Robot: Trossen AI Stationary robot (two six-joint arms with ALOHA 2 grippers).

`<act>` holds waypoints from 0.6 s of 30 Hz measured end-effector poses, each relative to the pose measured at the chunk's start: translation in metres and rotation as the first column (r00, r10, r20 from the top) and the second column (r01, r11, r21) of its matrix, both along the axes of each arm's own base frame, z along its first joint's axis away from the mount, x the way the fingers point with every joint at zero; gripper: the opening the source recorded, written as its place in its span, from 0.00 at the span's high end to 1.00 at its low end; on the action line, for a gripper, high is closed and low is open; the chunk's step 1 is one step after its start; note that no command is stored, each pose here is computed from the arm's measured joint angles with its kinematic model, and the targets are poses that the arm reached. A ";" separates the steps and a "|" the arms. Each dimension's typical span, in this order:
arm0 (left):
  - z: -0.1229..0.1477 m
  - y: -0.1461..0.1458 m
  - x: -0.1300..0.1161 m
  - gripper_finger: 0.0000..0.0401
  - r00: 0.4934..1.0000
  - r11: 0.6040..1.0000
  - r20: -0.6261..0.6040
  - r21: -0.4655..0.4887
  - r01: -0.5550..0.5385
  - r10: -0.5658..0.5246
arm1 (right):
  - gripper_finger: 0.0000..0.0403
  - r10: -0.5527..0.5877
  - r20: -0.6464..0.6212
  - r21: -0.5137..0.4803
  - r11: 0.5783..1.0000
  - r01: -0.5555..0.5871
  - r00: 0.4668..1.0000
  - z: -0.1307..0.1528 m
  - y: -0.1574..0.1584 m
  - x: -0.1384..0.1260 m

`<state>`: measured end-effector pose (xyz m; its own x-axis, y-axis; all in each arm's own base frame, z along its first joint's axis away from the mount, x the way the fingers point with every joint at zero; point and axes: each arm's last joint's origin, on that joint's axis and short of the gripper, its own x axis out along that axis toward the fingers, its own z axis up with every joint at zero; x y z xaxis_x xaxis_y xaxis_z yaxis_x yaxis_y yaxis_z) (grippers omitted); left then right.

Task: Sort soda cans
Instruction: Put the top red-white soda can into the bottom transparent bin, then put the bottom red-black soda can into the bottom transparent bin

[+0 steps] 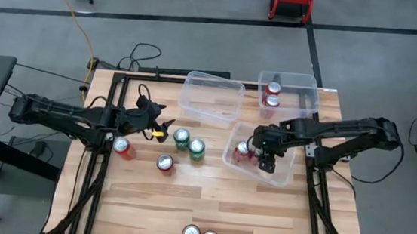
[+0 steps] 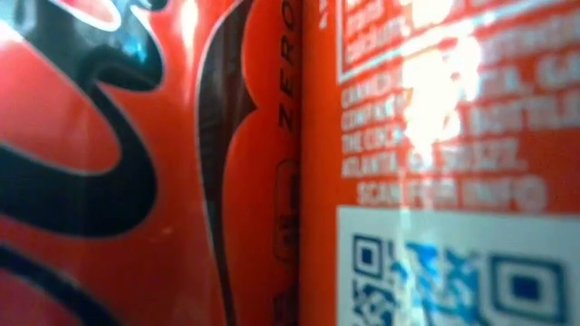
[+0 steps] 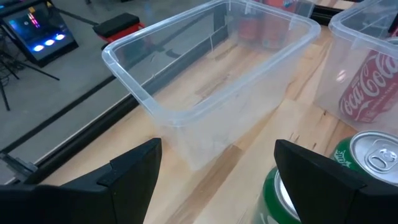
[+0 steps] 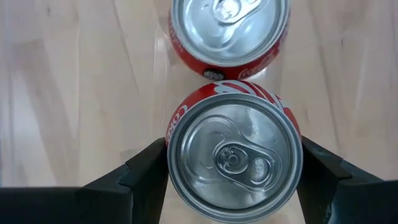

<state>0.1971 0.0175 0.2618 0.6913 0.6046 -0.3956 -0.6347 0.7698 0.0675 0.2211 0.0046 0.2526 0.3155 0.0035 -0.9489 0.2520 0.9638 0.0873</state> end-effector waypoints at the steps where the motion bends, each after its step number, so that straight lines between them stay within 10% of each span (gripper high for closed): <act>1: 0.000 0.000 0.000 0.24 1.000 1.000 0.003 -0.003 -0.002 0.002 | 0.33 -0.004 0.004 -0.001 1.000 0.004 1.000 0.000 -0.001 0.000; 10: -0.010 0.000 0.010 0.24 0.999 0.999 -0.028 -0.028 -0.017 0.017 | 0.05 -0.005 0.026 -0.004 1.000 0.005 1.000 0.001 -0.001 0.002; 18: -0.019 0.000 0.018 0.24 0.999 0.999 -0.048 -0.038 -0.025 0.024 | 0.07 -0.002 0.018 -0.005 1.000 0.002 1.000 0.001 -0.001 0.001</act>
